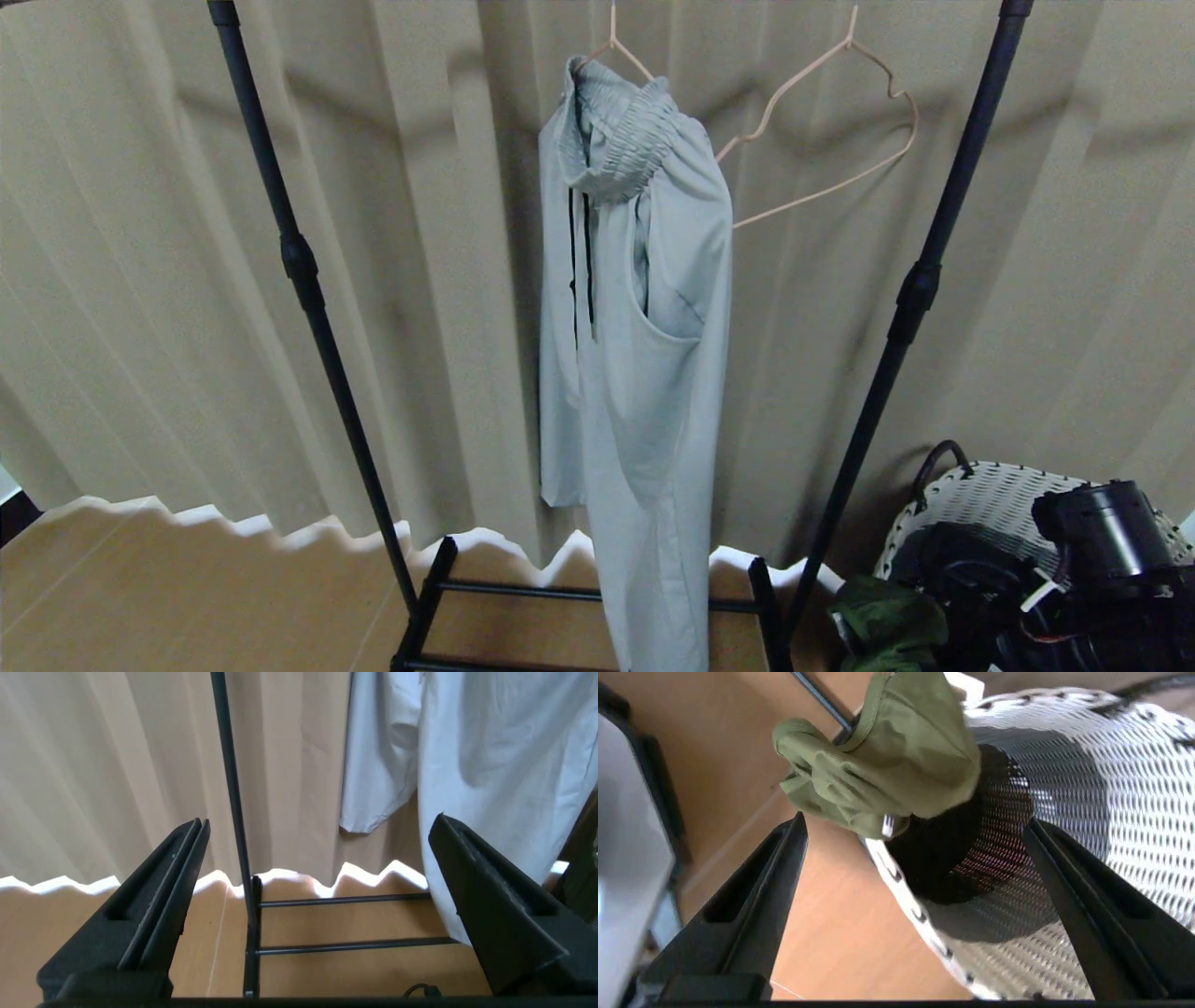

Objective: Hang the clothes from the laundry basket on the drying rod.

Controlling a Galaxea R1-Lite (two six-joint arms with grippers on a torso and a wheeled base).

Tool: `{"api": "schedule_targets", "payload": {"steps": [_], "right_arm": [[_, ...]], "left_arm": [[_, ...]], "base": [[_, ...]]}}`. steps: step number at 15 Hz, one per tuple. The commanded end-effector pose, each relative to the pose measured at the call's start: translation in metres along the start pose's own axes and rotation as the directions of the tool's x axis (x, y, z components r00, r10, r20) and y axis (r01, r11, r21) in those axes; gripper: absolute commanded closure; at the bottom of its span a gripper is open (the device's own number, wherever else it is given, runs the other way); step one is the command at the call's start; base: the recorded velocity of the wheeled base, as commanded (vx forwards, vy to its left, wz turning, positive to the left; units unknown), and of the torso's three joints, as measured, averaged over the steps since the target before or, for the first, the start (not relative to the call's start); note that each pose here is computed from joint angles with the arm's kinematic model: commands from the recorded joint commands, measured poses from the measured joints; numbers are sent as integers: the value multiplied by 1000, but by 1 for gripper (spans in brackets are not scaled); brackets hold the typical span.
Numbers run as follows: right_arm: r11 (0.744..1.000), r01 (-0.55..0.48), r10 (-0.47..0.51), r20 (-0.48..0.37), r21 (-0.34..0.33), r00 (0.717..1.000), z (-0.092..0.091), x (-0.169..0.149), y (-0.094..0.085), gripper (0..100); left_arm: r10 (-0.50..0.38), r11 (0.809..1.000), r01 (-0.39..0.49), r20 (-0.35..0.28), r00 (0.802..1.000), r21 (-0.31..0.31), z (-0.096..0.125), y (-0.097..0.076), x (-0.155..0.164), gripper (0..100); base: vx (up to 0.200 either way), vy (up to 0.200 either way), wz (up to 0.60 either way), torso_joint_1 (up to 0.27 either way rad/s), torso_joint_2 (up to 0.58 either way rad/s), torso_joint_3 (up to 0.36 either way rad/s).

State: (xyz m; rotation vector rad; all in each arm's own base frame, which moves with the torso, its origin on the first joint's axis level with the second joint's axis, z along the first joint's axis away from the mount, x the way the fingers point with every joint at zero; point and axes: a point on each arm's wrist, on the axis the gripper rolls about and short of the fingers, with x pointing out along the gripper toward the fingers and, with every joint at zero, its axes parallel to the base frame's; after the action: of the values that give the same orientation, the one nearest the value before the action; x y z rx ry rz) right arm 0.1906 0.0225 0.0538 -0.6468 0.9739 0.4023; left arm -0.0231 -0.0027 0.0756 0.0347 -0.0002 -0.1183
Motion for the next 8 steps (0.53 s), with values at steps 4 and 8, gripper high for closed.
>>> {"api": "schedule_targets", "payload": {"steps": [4, 8], "right_arm": [[998, -58, 56, -79, -22, 995, -3, 43, 4, 0], [999, -41, 40, -59, -24, 997, 1, 63, 2, 0]], "left_arm": [[3, 1000, -3, 0, 1000, 0, 0, 0, 0, 0], [6, 1000, -6, 0, 1000, -3, 0, 0, 0, 0]], "base": [[0, 0, 0, 0, 0, 0], [0, 0, 0, 0, 0, 0]]}}
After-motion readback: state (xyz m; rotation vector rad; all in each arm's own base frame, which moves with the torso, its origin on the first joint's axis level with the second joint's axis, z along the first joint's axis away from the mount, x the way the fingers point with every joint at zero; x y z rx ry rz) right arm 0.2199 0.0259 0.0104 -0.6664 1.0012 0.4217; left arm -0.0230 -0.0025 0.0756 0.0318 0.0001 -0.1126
